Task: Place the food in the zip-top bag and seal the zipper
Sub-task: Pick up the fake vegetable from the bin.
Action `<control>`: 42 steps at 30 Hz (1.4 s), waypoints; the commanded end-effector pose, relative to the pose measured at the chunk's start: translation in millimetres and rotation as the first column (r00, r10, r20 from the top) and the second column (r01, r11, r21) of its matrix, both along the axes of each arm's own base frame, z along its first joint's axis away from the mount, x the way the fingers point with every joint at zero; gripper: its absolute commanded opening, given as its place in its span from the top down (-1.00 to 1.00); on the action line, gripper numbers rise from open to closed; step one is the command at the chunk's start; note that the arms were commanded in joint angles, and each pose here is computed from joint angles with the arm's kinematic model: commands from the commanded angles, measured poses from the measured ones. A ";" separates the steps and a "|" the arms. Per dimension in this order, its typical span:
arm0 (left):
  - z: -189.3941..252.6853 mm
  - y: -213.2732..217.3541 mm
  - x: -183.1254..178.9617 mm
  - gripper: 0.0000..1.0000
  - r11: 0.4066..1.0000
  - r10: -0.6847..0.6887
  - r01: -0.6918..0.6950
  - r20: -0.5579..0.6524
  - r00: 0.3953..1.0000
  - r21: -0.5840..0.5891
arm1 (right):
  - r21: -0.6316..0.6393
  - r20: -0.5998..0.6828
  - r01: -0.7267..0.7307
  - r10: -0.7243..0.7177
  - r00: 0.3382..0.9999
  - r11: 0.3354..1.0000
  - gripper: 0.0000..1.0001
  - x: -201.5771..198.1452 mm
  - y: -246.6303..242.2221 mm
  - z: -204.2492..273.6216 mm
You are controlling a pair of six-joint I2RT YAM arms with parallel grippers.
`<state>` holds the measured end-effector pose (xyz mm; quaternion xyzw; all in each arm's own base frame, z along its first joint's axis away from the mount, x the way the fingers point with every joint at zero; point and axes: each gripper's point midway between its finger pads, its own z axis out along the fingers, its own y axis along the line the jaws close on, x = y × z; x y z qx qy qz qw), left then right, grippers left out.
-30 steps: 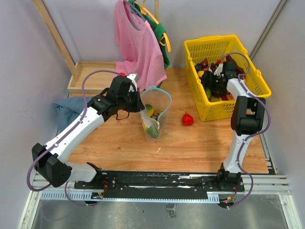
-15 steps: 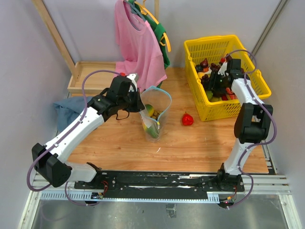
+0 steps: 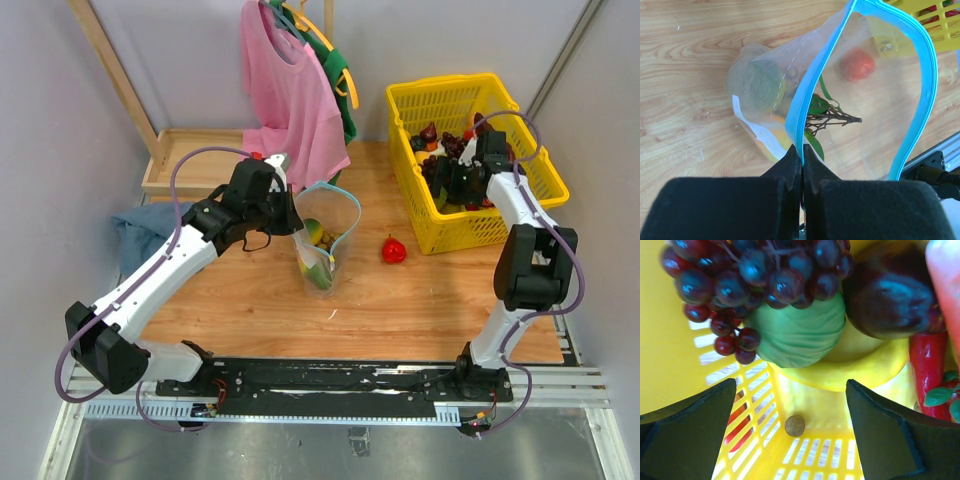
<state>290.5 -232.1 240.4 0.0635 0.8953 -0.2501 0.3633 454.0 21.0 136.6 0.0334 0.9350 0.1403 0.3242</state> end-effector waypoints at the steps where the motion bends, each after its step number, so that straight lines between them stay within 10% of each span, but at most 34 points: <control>1: 10.2 -2.6 -0.1 0.99 1.000 -0.010 0.011 0.029 1.000 -0.024 | 0.002 -0.021 0.000 0.000 1.000 1.000 -0.87 3.0 5.1 -29.9; 12: 6.0 -2.2 0.4 0.99 1.000 -0.008 0.008 0.019 1.000 -0.014 | 0.097 0.048 -0.017 0.013 0.999 0.995 -0.90 37.9 19.6 -67.6; 27: 8.2 -2.2 0.4 0.99 1.000 -0.007 0.008 0.025 1.000 -0.018 | -0.021 0.151 -0.016 0.019 0.988 1.000 0.30 13.7 4.4 -8.7; 42: 9.7 -1.5 -0.2 0.99 1.000 -0.007 0.008 0.033 0.999 -0.020 | -0.201 0.245 0.074 -0.023 0.969 0.977 0.76 -17.7 -24.5 63.8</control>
